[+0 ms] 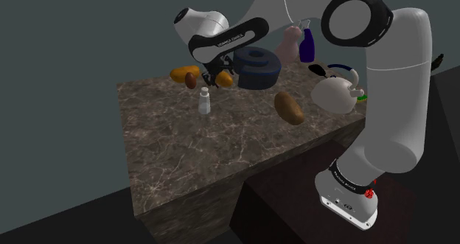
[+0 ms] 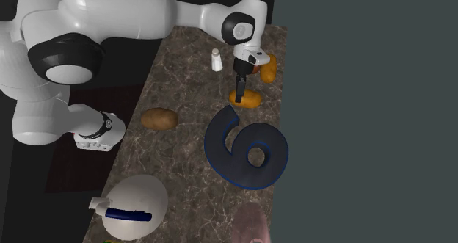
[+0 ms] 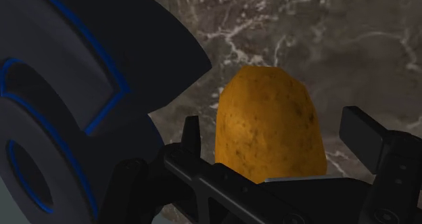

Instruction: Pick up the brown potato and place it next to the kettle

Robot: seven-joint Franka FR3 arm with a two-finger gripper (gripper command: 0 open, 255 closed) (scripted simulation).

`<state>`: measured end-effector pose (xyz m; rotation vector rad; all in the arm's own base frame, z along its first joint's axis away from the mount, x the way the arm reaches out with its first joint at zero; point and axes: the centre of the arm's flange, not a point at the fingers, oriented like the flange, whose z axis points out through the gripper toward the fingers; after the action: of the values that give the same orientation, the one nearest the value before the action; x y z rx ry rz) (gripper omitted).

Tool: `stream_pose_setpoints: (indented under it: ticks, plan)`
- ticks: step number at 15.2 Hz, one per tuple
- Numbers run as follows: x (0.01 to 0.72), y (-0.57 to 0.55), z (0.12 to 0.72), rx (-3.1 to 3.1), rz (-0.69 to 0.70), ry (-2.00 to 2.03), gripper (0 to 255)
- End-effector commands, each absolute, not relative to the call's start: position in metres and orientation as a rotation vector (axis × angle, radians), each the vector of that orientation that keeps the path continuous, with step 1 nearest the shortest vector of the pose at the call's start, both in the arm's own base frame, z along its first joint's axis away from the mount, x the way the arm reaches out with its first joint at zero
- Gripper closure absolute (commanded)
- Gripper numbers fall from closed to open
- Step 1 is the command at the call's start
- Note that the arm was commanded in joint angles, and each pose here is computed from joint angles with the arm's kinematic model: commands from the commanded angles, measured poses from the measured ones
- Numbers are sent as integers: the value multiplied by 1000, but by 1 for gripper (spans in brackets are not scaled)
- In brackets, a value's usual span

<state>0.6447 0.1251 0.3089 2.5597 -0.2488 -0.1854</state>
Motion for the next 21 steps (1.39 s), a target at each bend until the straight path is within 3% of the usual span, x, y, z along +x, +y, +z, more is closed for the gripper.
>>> stream_pose_setpoints:
  ticks: [1, 6, 7, 21]
  plan:
    - [645, 124, 307, 2560, -185, -249, 0]
    - [645, 124, 307, 2560, -185, -249, 0]
    - [645, 124, 307, 2560, -185, -249, 255]
    - [645, 124, 333, 2560, -185, -249, 255]
